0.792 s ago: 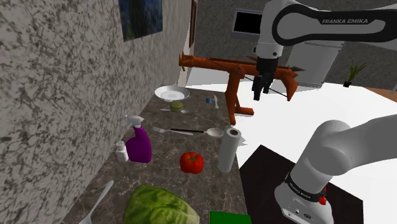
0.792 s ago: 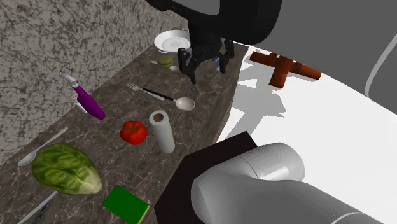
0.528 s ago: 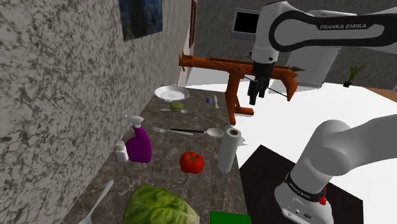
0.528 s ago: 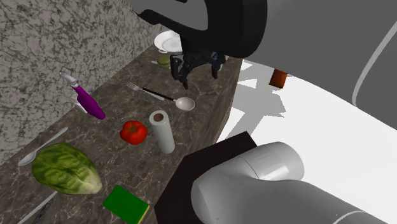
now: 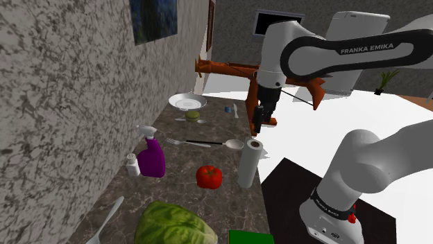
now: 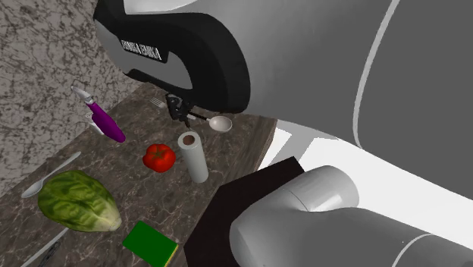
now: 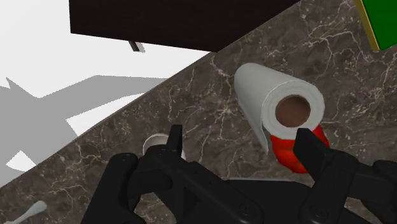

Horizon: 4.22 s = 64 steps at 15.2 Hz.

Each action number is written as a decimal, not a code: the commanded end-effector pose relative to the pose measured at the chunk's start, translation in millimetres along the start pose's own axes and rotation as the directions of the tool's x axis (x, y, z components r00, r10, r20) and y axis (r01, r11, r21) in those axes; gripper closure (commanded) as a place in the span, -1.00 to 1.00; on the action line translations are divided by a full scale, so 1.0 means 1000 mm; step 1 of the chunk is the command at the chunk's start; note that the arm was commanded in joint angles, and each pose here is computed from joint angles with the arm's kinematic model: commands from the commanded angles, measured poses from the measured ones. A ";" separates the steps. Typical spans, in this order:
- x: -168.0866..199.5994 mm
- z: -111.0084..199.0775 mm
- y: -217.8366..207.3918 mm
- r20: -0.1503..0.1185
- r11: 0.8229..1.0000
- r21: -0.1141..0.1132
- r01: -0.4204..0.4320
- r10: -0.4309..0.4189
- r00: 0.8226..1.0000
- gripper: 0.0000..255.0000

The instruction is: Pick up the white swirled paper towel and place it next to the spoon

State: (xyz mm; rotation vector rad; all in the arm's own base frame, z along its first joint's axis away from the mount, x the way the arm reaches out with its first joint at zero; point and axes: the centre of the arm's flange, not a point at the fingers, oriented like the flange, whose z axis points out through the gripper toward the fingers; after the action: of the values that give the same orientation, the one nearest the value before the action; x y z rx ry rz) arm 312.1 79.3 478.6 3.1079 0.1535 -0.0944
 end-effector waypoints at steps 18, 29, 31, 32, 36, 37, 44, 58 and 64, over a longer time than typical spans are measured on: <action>0.010 0.064 -0.057 -0.036 0.999 0.011 0.047 -0.047 0.998 -1.00; 0.010 0.064 -0.057 -0.036 0.999 0.011 0.047 -0.047 0.998 1.00; 0.010 0.059 -0.056 -0.036 0.999 0.011 0.047 -0.047 0.998 1.00; 0.010 0.054 -0.056 -0.036 0.999 0.011 0.047 -0.047 0.998 1.00; 0.008 0.033 -0.056 -0.036 0.999 0.011 0.047 -0.047 0.998 1.00; 0.008 0.027 -0.056 -0.036 0.999 0.011 0.047 -0.047 0.998 1.00; 0.006 -0.009 -0.055 -0.036 0.999 0.011 0.047 -0.047 0.998 1.00; 0.001 -0.083 -0.053 -0.036 0.999 0.011 0.047 -0.047 0.998 1.00; -0.001 -0.115 -0.052 -0.036 0.999 0.011 0.047 -0.047 0.998 1.00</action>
State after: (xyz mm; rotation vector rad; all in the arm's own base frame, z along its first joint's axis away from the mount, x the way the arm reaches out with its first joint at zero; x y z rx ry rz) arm 312.2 134.9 585.8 3.1198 0.2277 -0.0409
